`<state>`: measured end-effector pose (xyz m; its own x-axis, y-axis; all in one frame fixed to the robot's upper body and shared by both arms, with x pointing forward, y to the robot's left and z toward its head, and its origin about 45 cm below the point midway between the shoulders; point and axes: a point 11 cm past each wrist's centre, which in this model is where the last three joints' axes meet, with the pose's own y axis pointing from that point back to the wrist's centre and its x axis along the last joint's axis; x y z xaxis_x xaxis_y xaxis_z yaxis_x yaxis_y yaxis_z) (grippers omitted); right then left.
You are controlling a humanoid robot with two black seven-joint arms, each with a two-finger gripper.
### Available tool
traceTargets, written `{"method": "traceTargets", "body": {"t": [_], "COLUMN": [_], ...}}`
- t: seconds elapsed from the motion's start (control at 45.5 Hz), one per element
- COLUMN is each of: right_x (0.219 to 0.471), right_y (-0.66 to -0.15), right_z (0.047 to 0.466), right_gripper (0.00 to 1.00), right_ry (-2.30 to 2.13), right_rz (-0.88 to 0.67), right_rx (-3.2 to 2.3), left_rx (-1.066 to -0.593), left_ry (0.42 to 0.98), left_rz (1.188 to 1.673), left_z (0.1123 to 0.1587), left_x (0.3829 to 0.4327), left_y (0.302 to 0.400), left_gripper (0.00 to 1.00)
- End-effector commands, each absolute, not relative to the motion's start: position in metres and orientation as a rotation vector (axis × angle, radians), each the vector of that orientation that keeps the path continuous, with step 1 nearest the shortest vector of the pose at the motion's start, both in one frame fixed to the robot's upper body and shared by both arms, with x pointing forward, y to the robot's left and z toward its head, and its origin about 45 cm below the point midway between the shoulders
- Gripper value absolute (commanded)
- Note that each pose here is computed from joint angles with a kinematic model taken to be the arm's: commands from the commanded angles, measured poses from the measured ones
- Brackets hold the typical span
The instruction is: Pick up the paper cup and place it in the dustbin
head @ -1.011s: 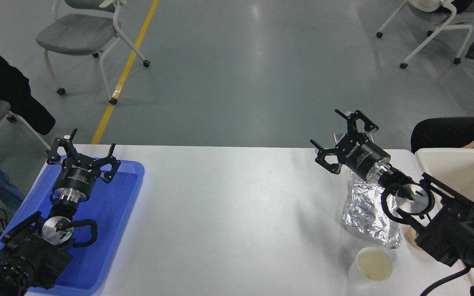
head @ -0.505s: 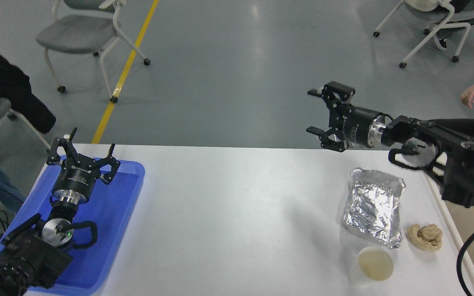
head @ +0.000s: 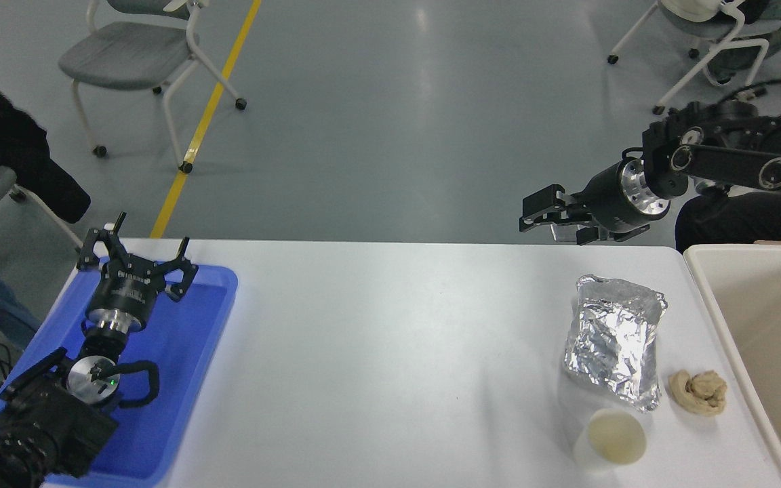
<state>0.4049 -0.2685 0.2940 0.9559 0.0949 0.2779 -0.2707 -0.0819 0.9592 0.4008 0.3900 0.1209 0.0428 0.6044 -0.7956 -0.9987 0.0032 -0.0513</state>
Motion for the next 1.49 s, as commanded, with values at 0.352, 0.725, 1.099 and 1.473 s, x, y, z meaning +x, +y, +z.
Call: {"method": "traceTargets", "body": {"t": [0.352,0.725,1.099,1.473], "right_x": [0.334,0.337,0.332,0.294], "right_y": [-0.281,-0.266,-0.265,-0.33], "right_z": [0.365,0.417,0.417,0.349], "right_gripper": [1.0,1.0,1.0,1.0], "right_ry": [0.005,-0.062,-0.056,0.003], "right_rz": [0.137,0.226,0.22,0.027], "right_rx": [1.438,1.449,1.459,1.542], "left_rx": [-0.753,-0.754,-0.752,-0.75], "left_ry": [0.681,0.68,0.677,0.678], "left_rz": [1.423,1.424,1.426,1.43], "left_z": [0.1205,0.1206,0.1211,0.1201], "left_x": [0.4003,0.4003,0.4002,0.3992], "left_y": [0.3903,0.3905,0.3919,0.3928], "left_gripper": [1.0,1.0,1.0,1.0]}}
